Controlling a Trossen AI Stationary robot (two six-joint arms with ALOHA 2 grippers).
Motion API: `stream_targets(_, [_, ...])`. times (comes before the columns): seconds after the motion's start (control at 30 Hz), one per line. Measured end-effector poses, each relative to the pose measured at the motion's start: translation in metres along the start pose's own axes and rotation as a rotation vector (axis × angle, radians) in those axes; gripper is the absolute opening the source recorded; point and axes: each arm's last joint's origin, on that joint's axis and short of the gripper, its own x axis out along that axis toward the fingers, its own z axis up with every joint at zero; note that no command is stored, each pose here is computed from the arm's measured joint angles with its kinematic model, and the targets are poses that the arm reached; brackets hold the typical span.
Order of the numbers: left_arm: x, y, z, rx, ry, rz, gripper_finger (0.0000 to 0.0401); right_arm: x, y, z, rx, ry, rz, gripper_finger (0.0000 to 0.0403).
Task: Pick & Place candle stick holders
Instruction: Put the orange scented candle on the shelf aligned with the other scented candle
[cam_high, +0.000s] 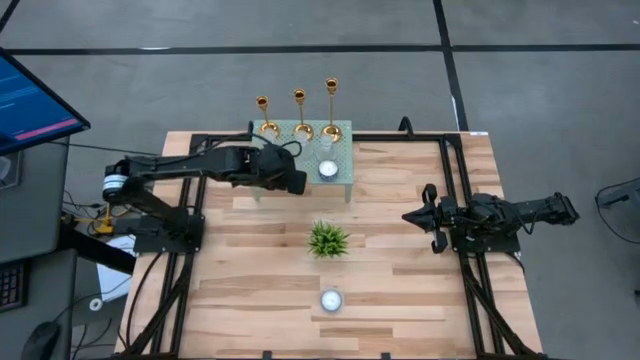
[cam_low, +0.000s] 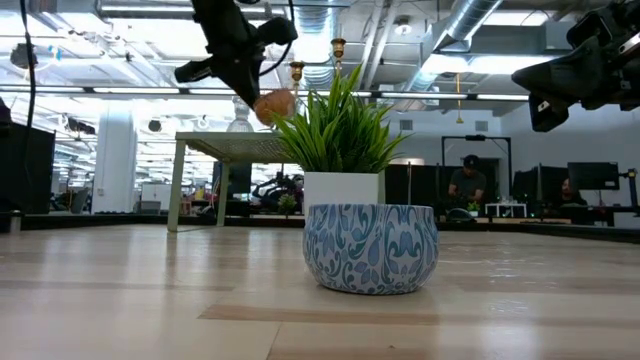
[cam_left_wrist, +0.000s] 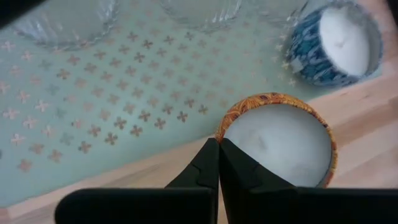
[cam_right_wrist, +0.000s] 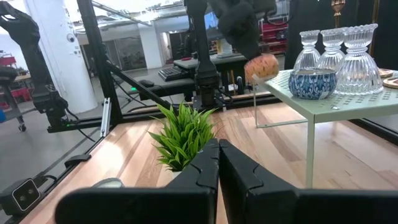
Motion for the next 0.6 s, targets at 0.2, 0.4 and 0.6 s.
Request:
stream_targets(0.2, [-0.005,0.004,0.005,-0.025,-0.034,-0.002,0.0001,0.0,0.0,0.0,0.0,0.0,0.0,0.0])
stream_targets(0.4, [0.0,0.007,0.012,-0.047,-0.053,0.014,0.0001,0.0,0.0,0.0,0.0,0.0,0.0,0.0])
stream_targets(0.6, [0.006,0.006,0.015,-0.055,-0.063,0.023,0.0001,0.0,0.0,0.0,0.0,0.0,0.0,0.0])
